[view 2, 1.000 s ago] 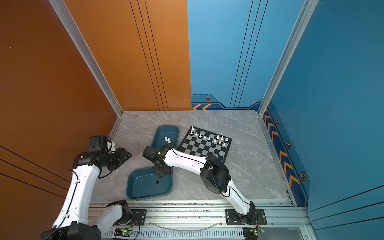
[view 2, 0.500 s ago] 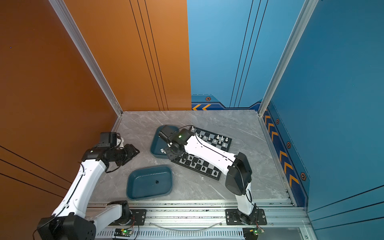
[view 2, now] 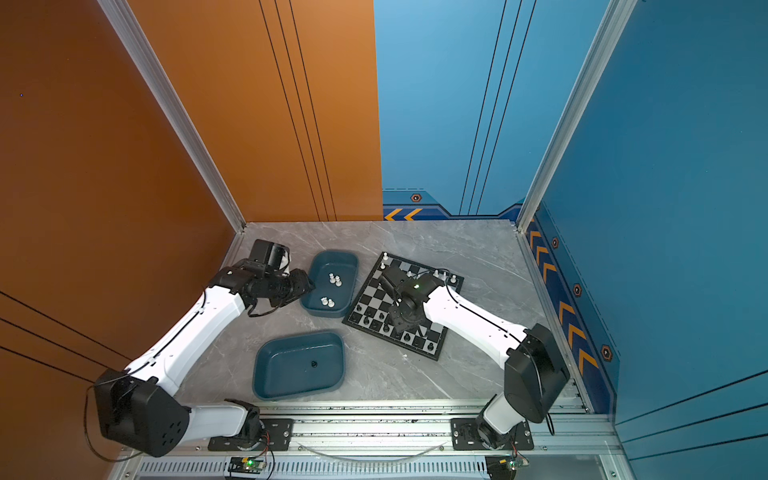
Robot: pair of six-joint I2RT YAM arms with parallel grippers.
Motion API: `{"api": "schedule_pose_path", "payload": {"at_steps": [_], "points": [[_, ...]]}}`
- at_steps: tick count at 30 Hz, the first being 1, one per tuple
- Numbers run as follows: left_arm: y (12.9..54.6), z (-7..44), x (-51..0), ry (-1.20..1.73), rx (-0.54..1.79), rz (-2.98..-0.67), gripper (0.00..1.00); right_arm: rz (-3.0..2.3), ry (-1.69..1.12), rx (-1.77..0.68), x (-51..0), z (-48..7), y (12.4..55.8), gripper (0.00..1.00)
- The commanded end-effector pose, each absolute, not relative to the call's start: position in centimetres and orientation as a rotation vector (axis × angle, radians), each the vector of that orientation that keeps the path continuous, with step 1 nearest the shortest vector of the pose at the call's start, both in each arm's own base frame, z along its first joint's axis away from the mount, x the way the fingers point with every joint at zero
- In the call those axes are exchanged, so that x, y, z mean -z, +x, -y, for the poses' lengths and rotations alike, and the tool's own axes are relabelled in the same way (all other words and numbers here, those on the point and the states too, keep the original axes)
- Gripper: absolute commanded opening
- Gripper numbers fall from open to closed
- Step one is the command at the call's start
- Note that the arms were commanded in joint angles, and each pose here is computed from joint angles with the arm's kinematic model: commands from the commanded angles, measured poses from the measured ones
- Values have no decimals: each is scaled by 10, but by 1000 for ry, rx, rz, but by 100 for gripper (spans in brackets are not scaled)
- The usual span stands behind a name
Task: Set up the chess pieces on the board
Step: 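Lower the black pawn onto a near-row square with the right gripper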
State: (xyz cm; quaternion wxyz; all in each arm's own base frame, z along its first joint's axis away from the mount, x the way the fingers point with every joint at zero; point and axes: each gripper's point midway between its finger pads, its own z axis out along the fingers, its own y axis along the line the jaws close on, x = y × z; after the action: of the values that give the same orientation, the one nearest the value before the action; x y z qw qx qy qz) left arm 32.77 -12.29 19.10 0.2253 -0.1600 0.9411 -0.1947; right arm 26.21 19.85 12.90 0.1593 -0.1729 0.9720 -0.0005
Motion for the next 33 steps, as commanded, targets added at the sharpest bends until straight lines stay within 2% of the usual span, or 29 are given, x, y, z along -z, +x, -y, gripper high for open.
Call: {"api": "schedule_pose_path", "payload": {"at_steps": [1, 10, 23, 33], "points": [[338, 132, -203, -423, 518, -2563, 57, -2754, -414, -4, -125, -186, 266, 4], [344, 147, -206, -394, 513, -2563, 56, -2817, -320, -4, -93, -158, 266, 4], [343, 147, -204, -401, 491, -2574, 55, -2871, -329, -47, -63, -165, 269, 5], [341, 140, -205, -414, 480, -2570, 55, -2896, -317, 10, -48, -159, 268, 5]]}}
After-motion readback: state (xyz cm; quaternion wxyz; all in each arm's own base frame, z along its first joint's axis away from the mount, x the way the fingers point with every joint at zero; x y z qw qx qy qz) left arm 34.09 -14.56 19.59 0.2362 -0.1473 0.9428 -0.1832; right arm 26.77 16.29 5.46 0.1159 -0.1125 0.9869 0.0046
